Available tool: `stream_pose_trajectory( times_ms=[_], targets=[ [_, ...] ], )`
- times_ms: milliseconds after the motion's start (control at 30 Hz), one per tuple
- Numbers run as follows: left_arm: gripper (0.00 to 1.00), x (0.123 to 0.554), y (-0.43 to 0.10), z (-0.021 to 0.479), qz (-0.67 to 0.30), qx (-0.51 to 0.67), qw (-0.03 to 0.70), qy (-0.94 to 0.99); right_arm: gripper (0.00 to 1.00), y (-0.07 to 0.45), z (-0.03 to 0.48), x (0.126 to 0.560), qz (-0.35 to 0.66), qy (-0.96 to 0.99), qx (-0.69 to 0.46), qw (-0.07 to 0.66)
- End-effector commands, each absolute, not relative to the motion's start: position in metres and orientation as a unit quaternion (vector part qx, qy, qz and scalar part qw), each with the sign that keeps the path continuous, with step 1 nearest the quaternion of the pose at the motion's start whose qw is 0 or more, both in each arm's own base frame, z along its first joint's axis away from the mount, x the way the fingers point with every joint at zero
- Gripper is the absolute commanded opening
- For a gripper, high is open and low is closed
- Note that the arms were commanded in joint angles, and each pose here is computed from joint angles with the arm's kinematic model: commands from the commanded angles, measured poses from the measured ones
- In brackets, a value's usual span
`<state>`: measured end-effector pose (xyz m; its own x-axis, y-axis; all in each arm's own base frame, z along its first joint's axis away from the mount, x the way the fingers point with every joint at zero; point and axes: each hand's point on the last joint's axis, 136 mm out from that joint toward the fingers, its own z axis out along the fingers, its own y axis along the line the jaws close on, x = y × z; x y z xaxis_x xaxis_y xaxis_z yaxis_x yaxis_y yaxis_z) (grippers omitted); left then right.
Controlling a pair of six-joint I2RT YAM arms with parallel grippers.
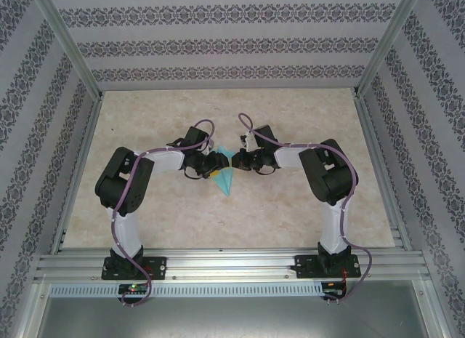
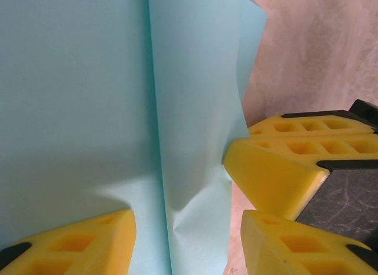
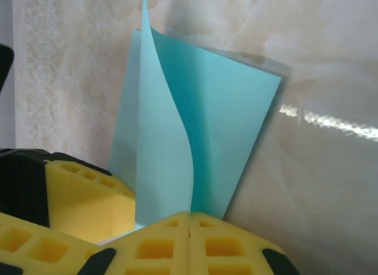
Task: Fold a paper plane with a square sheet of paper (fold left side to right side)
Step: Fourth fold the wing at the center of the table.
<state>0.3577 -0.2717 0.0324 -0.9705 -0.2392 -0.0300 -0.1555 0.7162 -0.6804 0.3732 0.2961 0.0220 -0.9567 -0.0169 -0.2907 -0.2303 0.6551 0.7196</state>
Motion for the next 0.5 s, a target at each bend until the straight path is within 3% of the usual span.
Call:
stream_pose_trajectory(
  times_ms=[0, 467],
  targets=[
    [0.53, 0.3479, -0.2567, -0.0001, -0.317, -0.116, 0.041, 0.941, 0.06, 0.2994, 0.0137, 0.3763, 0.393, 0.906, -0.081, 0.133],
    [0.52, 0.3477, -0.2585, -0.0003, -0.32, -0.112, 0.039, 0.94, 0.06, 0.3064, 0.0092, 0.371, 0.387, 0.909, -0.09, 0.123]
  ],
)
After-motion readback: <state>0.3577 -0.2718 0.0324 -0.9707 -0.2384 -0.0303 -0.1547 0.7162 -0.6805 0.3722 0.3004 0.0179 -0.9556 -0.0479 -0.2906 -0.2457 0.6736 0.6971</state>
